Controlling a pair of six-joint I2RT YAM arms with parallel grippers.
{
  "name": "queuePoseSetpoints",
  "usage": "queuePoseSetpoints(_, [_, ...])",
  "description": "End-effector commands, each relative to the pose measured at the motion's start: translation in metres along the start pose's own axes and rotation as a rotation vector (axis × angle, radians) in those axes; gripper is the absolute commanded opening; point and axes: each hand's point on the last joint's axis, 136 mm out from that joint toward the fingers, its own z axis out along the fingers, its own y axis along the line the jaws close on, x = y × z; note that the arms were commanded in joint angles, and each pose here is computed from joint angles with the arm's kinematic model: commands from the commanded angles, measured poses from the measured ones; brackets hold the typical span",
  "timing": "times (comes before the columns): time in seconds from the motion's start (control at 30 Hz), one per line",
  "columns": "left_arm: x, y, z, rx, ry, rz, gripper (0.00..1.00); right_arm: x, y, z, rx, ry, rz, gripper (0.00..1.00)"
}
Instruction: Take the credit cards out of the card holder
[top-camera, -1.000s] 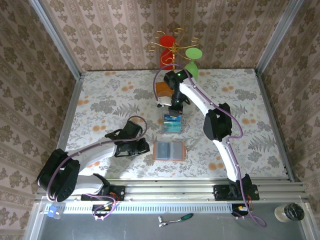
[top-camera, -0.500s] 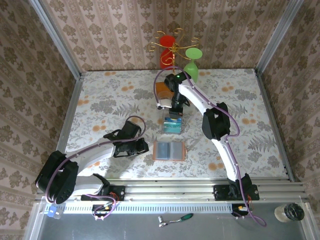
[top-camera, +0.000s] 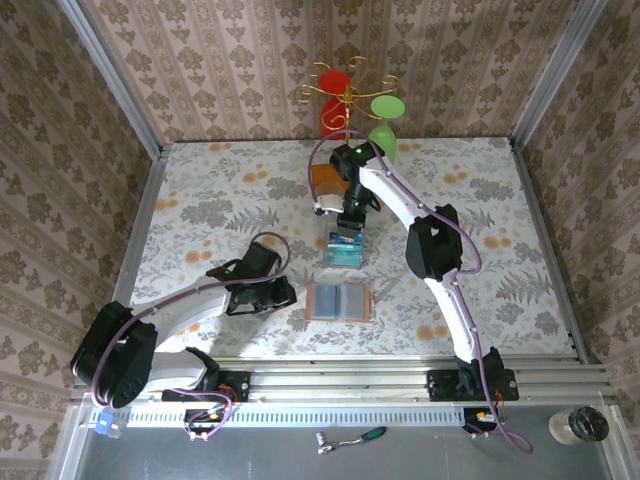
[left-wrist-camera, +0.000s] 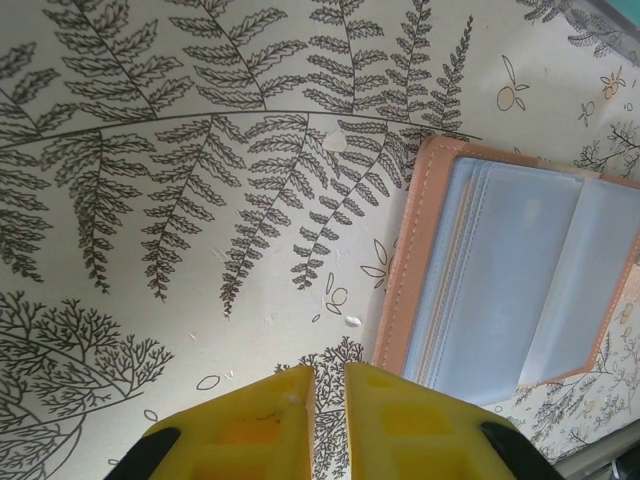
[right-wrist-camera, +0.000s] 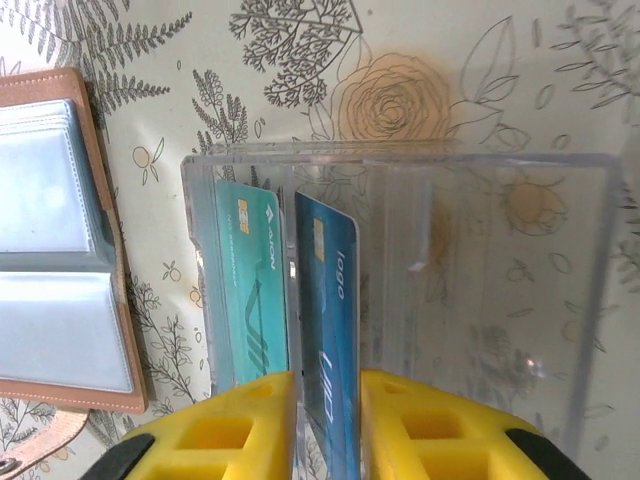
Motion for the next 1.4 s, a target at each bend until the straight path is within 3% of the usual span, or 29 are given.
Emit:
queuePoseSetpoints(0.0, [0.001, 0.0, -0.002, -0.001, 0.015, 0.01, 0.16, -0.009, 0.009, -0.048, 0.079, -0.085, 0.018, 0.24])
queuePoseSetpoints(0.37, [-0.003, -0.011, 0.003, 0.028, 0.032, 0.04, 0.16, -0.014, 0.034, -0.07, 0.195, -0.257, 0.189, 0.24])
queuePoseSetpoints(0.67, [-0.004, -0.024, 0.01, 0.056, 0.041, 0.06, 0.13, -0.012, 0.076, -0.047, 0.173, -0.415, 0.505, 0.23])
queuePoseSetpoints(1.03, [0.002, -0.039, 0.027, 0.071, 0.077, 0.097, 0.1, 0.006, 0.106, -0.012, 0.108, -0.482, 0.96, 0.22])
queuePoseSetpoints(1.37, [0.005, -0.031, 0.037, -0.026, 0.105, 0.13, 0.08, 0.008, 0.129, 0.01, 0.042, -0.534, 1.147, 0.22])
